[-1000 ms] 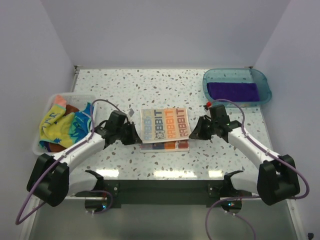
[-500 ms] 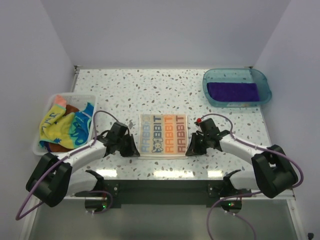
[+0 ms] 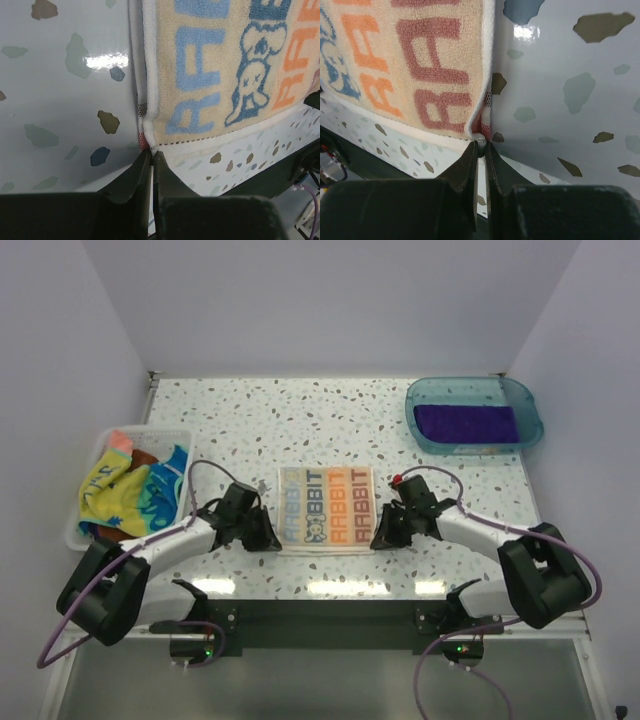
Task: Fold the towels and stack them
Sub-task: Fold the towel
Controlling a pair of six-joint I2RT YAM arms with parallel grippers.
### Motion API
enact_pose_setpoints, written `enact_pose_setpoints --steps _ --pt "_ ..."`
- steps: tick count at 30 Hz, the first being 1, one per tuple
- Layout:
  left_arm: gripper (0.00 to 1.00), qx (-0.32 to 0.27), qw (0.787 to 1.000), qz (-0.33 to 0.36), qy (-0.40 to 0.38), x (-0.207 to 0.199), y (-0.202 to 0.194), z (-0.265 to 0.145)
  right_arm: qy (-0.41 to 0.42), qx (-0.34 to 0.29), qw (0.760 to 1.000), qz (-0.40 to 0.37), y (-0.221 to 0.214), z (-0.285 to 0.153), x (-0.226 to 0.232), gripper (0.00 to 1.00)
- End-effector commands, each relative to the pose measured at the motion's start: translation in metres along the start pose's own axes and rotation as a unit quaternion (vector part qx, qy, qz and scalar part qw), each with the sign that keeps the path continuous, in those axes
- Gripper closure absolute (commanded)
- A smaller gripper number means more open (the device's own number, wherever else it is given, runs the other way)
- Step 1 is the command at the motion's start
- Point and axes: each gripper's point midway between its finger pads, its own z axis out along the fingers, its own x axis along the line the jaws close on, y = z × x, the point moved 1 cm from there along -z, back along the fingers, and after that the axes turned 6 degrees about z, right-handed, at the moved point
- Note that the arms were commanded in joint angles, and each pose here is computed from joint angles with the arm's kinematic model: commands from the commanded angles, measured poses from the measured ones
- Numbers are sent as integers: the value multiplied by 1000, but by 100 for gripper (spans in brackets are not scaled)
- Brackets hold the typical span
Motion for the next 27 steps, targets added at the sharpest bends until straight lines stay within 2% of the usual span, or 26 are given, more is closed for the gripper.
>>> enact_pose_setpoints --steps 1,10,14,22,27 --pt "100 -23 999 -1 24 2 18 1 -68 -48 996 -14 24 3 -19 100" --pt "100 -65 997 23 46 -11 46 -32 -52 -86 994 -41 45 -43 14 100" --pt "100 -70 996 26 47 -12 45 -42 -29 -74 996 -36 33 -52 20 100" --pt "100 -2 999 23 41 7 4 -11 -35 -24 999 -9 4 -10 -10 100" --pt "100 6 998 28 56 14 -6 -3 -55 -24 998 -5 3 0 -22 100"
